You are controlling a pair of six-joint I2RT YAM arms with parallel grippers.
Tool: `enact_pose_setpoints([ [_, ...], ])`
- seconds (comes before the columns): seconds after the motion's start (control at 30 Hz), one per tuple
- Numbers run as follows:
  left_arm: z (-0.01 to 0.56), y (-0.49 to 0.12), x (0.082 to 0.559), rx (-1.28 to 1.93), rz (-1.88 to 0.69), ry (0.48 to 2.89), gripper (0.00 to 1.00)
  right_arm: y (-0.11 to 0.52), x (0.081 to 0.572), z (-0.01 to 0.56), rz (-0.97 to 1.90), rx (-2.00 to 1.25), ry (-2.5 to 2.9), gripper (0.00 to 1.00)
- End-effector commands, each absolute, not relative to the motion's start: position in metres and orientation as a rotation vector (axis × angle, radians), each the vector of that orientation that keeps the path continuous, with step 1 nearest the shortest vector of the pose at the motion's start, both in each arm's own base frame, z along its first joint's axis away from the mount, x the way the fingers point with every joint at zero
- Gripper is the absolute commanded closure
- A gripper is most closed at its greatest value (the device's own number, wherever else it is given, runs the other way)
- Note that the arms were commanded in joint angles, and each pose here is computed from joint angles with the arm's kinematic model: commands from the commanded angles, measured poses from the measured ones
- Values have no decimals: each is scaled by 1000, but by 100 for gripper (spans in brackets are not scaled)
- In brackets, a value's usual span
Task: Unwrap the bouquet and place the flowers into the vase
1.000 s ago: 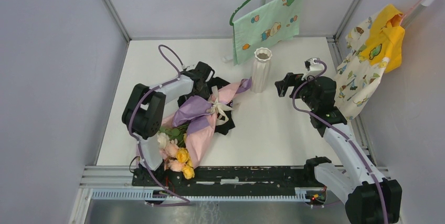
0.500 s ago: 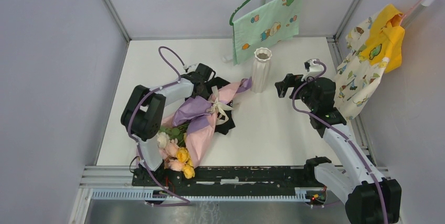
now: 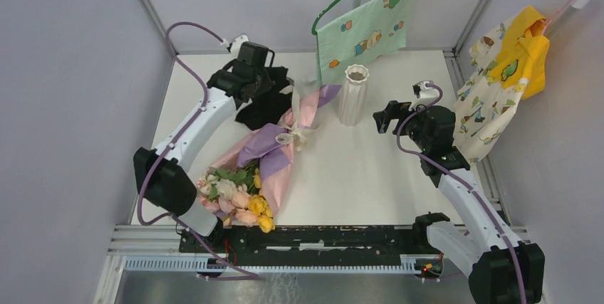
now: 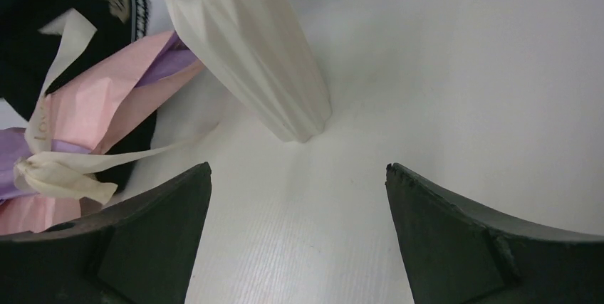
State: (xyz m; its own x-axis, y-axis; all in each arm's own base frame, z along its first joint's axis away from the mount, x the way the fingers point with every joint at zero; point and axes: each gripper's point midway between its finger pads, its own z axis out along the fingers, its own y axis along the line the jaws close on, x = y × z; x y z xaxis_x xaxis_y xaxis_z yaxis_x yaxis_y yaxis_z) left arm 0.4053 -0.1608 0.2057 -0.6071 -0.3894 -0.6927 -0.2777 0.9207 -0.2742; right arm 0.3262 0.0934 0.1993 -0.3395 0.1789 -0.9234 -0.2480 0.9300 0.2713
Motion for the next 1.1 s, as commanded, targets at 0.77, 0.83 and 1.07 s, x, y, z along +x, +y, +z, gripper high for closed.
enact_pose_setpoints([
  [0.77,373,142,487,-1060,326,1563,98,100,338,218,472,-49,1798,2],
  [0.83,386,161,484,-1080,347,1488,98,100,339,217,474,-46,1800,2],
  [1.07,381,157,494,-1057,288,1407,97,104,341,212,494,-46,1815,2],
])
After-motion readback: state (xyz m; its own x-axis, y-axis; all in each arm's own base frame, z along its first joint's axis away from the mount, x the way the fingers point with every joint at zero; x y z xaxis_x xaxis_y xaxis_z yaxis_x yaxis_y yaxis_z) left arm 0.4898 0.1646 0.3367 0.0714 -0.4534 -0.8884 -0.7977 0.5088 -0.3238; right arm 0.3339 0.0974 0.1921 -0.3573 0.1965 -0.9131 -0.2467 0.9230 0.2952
